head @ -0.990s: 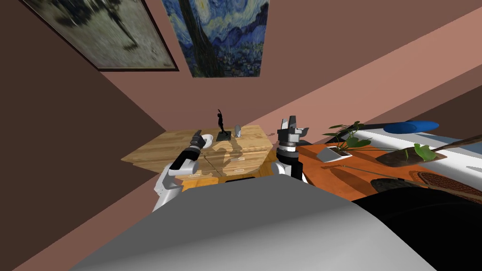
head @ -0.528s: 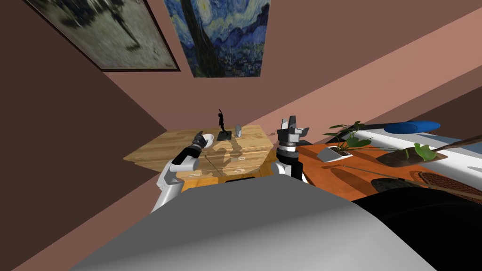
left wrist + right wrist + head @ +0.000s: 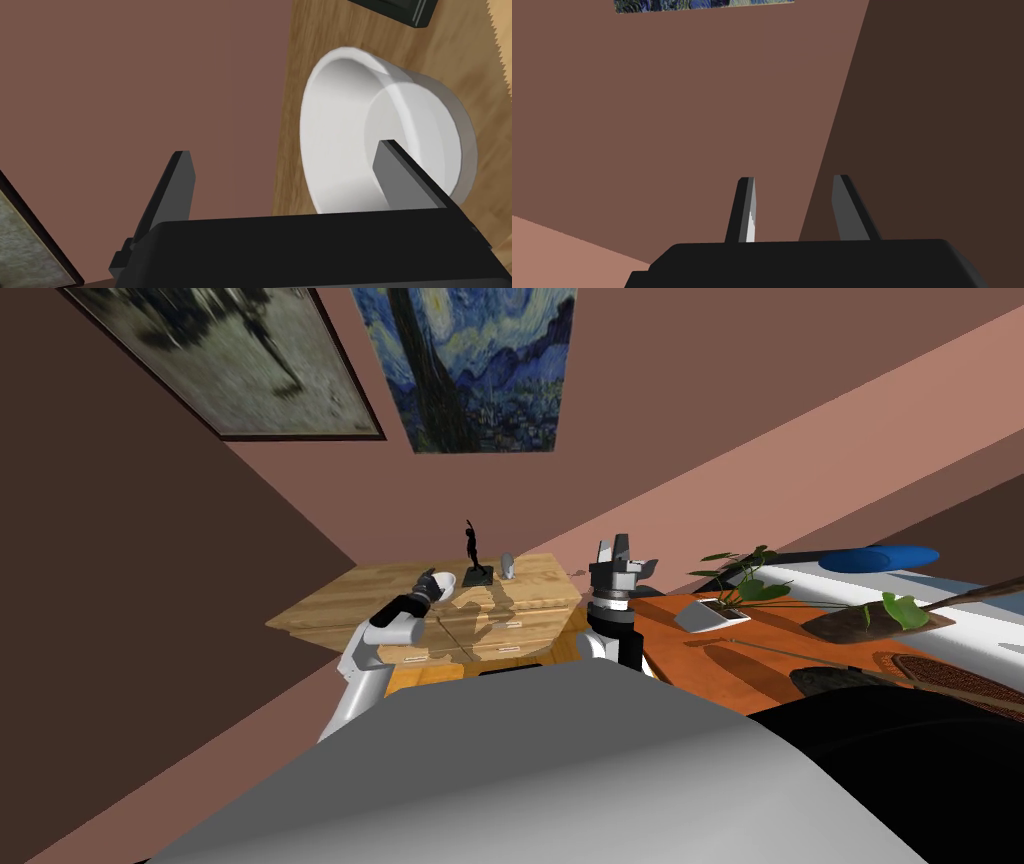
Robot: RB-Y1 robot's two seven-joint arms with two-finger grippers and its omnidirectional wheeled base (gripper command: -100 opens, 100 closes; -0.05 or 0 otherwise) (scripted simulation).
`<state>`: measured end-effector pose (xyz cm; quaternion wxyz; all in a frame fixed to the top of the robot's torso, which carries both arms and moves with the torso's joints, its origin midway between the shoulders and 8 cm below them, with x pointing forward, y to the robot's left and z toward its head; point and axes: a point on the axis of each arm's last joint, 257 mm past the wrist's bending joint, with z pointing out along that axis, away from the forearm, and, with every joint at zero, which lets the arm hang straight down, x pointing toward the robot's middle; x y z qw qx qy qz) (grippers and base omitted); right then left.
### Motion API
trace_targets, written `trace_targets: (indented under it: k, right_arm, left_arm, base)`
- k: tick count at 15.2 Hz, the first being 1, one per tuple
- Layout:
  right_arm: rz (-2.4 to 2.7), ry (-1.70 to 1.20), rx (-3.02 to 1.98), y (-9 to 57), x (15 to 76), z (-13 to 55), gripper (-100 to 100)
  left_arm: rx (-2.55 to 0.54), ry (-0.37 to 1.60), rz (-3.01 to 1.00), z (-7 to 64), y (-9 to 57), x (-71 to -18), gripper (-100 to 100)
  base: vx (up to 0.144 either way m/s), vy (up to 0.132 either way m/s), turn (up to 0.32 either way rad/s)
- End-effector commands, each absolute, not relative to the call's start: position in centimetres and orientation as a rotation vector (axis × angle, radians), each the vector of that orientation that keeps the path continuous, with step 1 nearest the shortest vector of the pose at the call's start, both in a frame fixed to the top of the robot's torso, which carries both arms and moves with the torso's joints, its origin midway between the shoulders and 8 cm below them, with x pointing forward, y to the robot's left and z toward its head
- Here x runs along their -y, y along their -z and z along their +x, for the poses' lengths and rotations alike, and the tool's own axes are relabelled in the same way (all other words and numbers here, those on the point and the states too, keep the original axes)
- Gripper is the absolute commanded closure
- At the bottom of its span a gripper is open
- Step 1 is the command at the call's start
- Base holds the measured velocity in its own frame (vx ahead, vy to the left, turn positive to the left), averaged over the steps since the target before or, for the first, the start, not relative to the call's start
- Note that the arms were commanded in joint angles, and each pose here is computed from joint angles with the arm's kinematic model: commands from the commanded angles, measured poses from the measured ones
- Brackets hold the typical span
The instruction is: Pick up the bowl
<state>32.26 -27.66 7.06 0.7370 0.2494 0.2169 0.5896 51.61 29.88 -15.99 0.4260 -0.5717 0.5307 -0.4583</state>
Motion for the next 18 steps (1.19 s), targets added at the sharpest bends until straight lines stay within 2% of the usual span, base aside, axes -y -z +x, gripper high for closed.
trace_targets:
  k: [1, 18]
  right_arm:
    - [0.548, -1.295, -0.476, -7.1, 27.7, 32.3, 0]
    - [0.548, -1.295, -0.476, -7.1, 27.7, 32.3, 0]
  left_arm:
    - [-1.349, 1.119, -1.474, 51.6, 17.1, -30.0, -100]
    - [-1.454, 1.023, -1.767, 52.4, 20.7, -29.1, -100]
  base:
    - [-0.003, 0.014, 0.000]
    - [0.003, 0.015, 0.005]
